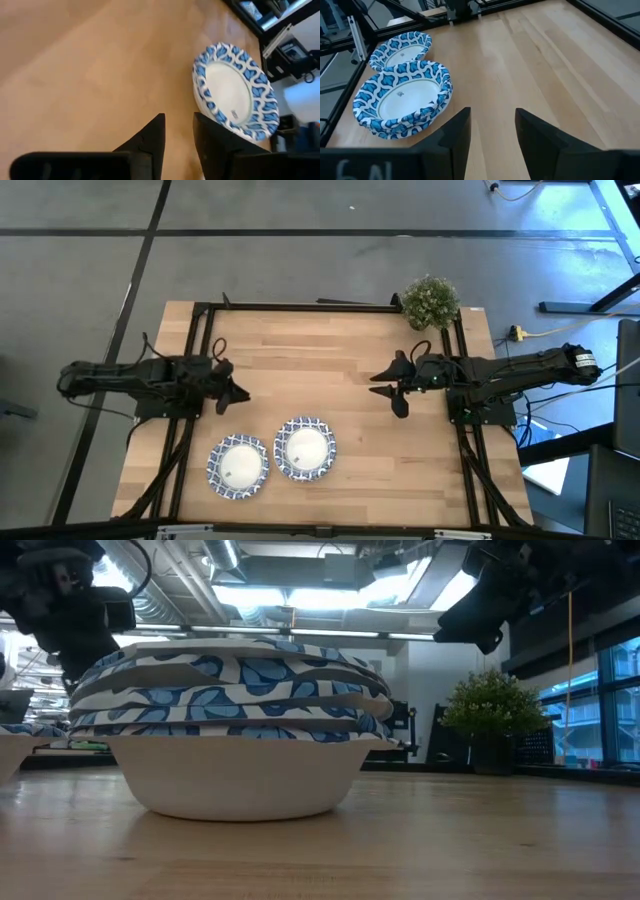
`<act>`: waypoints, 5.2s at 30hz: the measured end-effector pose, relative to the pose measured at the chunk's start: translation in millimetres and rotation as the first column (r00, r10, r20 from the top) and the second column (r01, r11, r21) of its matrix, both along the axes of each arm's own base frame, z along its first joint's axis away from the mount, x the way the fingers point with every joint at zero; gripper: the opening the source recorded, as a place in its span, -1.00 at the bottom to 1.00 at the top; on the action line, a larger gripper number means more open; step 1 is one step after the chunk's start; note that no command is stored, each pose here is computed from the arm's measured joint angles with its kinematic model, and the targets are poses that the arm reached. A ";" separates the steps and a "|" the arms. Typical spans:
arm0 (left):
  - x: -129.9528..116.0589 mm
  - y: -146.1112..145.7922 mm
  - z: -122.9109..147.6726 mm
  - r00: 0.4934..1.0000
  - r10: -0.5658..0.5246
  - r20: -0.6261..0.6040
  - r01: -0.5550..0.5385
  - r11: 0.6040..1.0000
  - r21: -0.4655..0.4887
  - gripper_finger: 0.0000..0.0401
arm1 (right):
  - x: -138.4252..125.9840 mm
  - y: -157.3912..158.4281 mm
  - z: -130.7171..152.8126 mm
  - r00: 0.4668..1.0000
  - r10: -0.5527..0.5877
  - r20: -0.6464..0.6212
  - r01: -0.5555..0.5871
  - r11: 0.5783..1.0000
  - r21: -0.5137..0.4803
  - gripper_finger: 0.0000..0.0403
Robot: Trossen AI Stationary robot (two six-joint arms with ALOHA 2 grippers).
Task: Nest bowls inside each other
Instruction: Stack the bowl on top of the other blue bowls
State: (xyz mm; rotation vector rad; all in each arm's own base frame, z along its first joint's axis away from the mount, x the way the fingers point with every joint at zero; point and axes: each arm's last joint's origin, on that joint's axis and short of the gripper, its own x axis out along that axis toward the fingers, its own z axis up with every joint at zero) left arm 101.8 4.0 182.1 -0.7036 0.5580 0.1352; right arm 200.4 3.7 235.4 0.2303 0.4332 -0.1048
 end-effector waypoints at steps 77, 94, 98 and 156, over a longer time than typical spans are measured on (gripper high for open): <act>24.1 -59.8 -44.7 0.818 -0.296 -0.493 0.064 0.899 -0.434 -0.67 | 3.5 0.2 7.3 0.996 -0.010 0.083 0.008 1.000 0.026 -0.52; 28.0 -58.6 -43.2 0.859 -0.244 -0.450 0.070 0.927 -0.368 -0.99 | 3.5 0.2 7.3 0.997 -0.008 0.083 0.006 1.000 0.022 -0.57; 28.6 -59.9 -41.7 0.857 -0.282 -0.432 0.098 0.912 -0.399 -1.00 | 3.1 0.2 6.4 0.997 -0.008 0.073 0.006 1.000 0.022 -0.57; 129.4 -24.5 -1.7 0.993 -0.111 -0.041 0.086 0.916 -0.392 -1.00 | 0.1 0.0 -0.5 1.000 0.014 -0.007 -0.014 0.999 -0.030 -0.57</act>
